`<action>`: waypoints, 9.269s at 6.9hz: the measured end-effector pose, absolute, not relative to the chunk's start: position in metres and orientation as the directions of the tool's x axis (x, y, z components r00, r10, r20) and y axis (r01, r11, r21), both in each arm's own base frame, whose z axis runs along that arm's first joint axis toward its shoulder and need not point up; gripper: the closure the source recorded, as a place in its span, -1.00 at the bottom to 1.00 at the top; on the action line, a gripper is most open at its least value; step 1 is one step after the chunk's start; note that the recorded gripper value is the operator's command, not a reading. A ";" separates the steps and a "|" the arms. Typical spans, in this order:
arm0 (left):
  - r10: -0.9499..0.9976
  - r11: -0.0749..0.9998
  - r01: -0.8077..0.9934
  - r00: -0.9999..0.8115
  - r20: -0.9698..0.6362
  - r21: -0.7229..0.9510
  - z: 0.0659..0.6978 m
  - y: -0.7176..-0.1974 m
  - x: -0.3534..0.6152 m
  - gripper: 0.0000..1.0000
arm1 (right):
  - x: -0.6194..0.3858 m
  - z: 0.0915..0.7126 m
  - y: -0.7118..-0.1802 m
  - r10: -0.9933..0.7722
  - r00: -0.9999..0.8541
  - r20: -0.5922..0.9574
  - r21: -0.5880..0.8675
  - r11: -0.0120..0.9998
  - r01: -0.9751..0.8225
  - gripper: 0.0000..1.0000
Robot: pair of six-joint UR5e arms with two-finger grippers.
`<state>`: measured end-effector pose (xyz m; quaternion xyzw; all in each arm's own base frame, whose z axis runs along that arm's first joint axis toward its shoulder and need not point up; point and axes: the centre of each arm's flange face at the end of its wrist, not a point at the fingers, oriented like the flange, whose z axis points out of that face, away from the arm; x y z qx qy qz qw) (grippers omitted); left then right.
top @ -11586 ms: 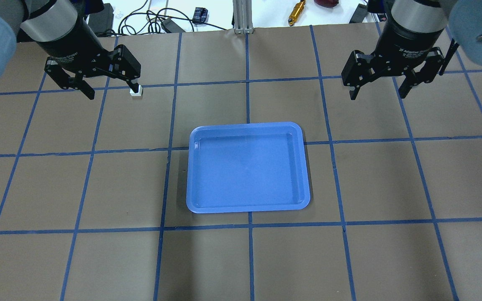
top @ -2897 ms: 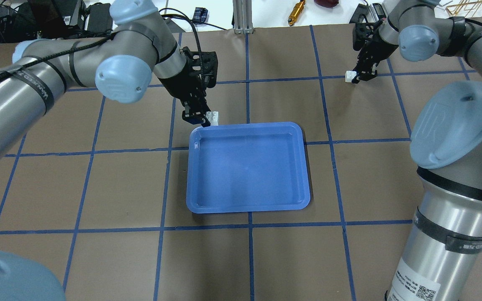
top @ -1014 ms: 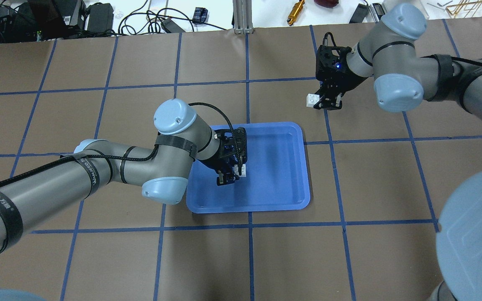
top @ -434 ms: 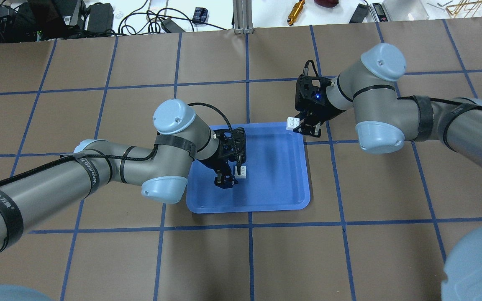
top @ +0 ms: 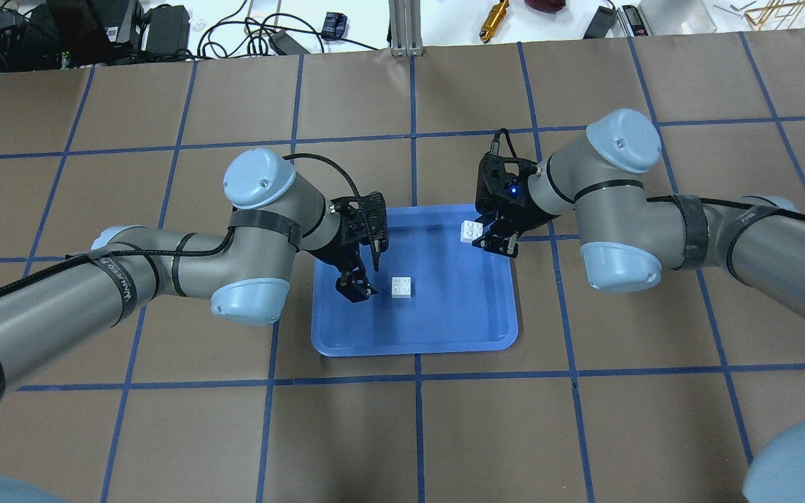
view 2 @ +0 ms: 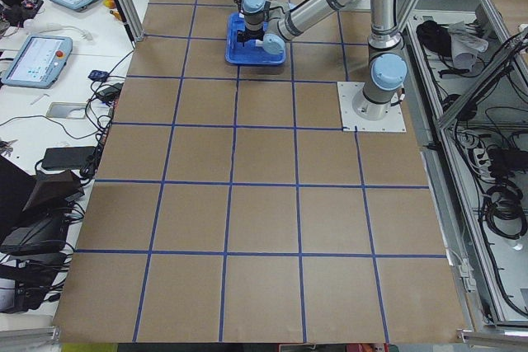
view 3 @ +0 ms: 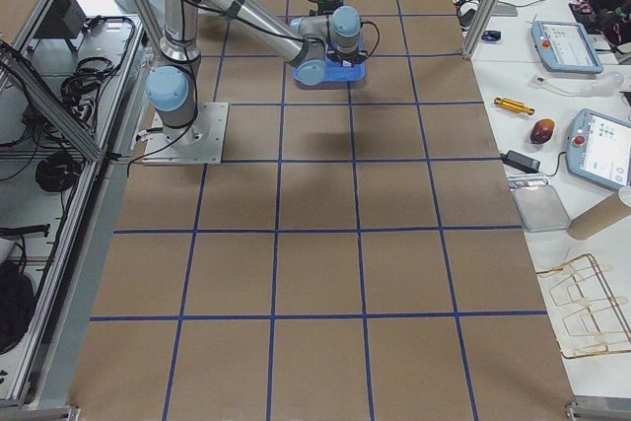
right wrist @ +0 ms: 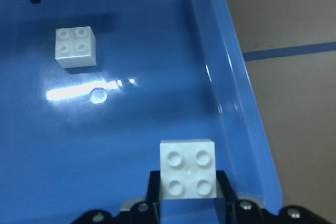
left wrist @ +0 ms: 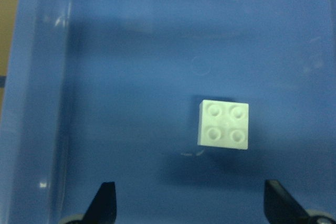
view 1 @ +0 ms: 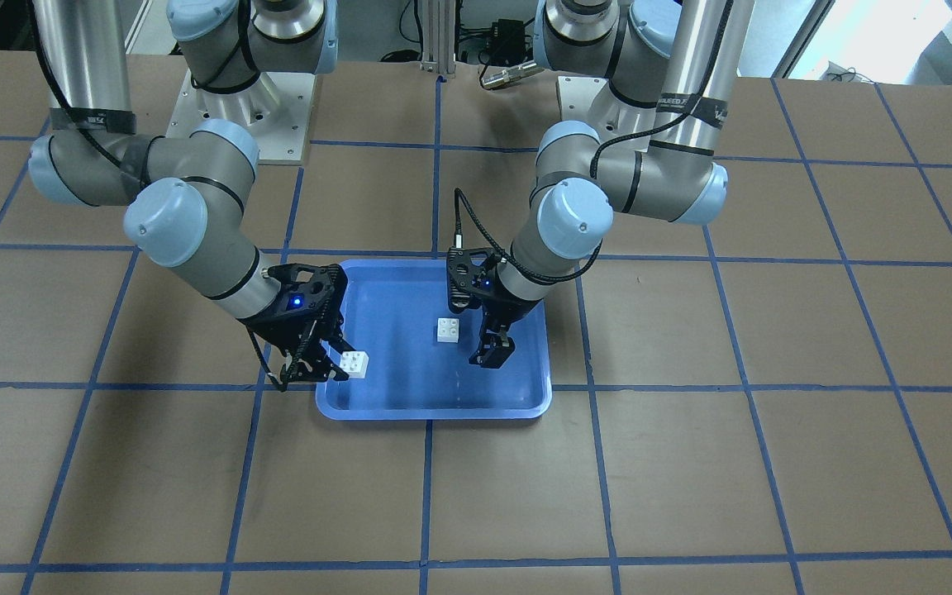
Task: Assemble white blocks and place on blue tray
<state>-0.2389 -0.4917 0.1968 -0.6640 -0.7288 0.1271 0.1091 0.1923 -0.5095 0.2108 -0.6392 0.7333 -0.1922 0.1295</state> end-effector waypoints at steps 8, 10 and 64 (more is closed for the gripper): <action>0.998 0.059 0.923 -0.059 0.014 -0.379 0.182 -0.484 -0.223 0.49 | 0.252 0.189 -0.459 -0.983 -0.180 0.033 -0.342 0.158 -0.926 1.00; 0.998 0.067 0.922 -0.068 0.011 -0.381 0.184 -0.486 -0.219 0.38 | 0.254 0.188 -0.458 -0.984 -0.178 0.031 -0.344 0.157 -0.926 1.00; 0.169 0.985 0.171 -0.983 -0.067 -0.031 0.526 -0.500 -0.085 -1.00 | 0.130 0.477 -0.449 0.144 -0.990 -0.004 0.014 0.989 0.144 -1.00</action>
